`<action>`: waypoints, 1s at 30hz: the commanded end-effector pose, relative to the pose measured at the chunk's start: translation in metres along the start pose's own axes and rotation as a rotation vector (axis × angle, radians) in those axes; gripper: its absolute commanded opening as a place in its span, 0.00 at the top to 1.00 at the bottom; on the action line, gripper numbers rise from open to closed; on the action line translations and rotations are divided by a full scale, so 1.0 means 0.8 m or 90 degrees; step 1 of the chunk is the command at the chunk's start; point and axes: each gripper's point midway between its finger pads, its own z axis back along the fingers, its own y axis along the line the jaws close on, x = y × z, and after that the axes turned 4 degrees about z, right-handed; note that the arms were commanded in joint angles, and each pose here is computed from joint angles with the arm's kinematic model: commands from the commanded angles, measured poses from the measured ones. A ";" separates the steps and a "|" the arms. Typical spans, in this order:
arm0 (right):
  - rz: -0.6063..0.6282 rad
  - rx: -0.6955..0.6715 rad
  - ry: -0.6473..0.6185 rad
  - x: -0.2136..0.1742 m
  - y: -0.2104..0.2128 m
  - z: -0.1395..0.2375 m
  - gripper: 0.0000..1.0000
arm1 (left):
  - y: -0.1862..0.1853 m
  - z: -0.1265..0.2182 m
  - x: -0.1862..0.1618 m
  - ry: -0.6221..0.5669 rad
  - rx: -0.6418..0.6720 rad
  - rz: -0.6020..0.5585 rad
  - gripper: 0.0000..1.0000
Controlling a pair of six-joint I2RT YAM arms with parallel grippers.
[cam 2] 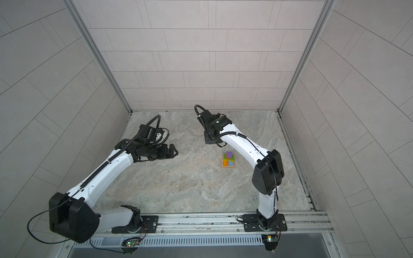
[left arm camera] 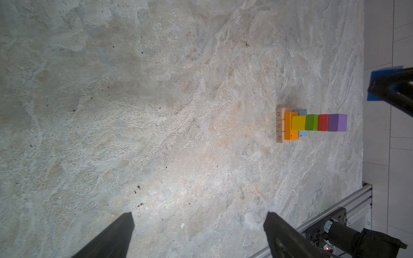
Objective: Build the wood block tower
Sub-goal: 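Carry the blue cube over the purple cube with the right gripper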
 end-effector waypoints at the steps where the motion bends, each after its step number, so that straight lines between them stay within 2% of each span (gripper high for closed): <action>1: -0.026 -0.031 0.008 -0.019 -0.025 0.012 1.00 | 0.003 0.001 0.001 -0.006 0.000 0.004 0.02; 17: -0.103 -0.046 0.034 -0.074 -0.069 0.006 1.00 | 0.002 0.003 0.000 -0.007 -0.002 0.004 0.02; 30: -0.130 -0.043 0.031 -0.082 -0.078 0.004 1.00 | 0.003 0.003 0.001 -0.009 0.001 0.003 0.02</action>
